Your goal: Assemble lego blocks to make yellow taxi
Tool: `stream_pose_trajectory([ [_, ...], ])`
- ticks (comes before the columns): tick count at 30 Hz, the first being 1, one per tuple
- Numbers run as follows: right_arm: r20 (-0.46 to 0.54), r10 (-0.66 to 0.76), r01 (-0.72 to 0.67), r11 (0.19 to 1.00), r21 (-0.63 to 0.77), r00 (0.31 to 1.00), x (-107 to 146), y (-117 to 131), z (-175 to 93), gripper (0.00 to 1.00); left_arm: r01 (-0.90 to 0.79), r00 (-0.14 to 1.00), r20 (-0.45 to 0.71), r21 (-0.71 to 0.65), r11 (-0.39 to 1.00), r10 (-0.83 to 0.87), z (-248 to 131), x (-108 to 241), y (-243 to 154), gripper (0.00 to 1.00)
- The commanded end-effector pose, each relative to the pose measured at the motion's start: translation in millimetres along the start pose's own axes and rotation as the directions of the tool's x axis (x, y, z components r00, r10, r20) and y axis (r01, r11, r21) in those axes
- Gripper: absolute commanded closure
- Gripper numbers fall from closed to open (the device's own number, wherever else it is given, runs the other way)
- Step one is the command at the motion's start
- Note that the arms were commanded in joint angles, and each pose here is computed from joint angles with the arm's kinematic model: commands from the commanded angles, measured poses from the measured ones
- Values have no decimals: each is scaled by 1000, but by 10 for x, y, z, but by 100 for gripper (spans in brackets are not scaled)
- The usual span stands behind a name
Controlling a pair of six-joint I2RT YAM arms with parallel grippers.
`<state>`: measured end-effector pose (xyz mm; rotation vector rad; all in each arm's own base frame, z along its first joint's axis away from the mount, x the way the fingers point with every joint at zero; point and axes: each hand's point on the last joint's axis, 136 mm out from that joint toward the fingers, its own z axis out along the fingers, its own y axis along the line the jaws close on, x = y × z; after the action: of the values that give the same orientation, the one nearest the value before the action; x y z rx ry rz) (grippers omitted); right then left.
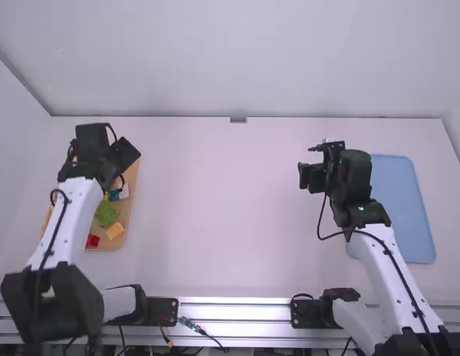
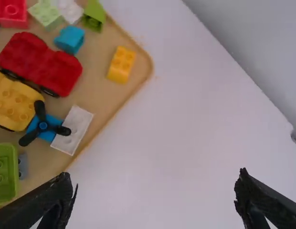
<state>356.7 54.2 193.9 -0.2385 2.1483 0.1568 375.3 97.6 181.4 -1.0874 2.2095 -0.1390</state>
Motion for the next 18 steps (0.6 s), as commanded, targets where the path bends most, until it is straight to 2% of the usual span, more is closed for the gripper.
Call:
stream_pose_trajectory([
  [1,13,-13,13,1000,-15,1000,-164,28,24,7,114,993,-17,-47,992,-115,154,-251,10,8],
  [9,-18,-35,34,998,-48,999,-196,138,155,2,359,922,-63,-232,904,-382,666,-556,299,2],
  [15,-26,-33,32,998,-45,999,-194,123,177,1,499,848,10,-355,790,-530,812,-598,769,1],
  [18,-26,-34,33,998,-47,999,-193,128,177,1,523,823,-2,-384,761,-567,820,-581,954,1],
])
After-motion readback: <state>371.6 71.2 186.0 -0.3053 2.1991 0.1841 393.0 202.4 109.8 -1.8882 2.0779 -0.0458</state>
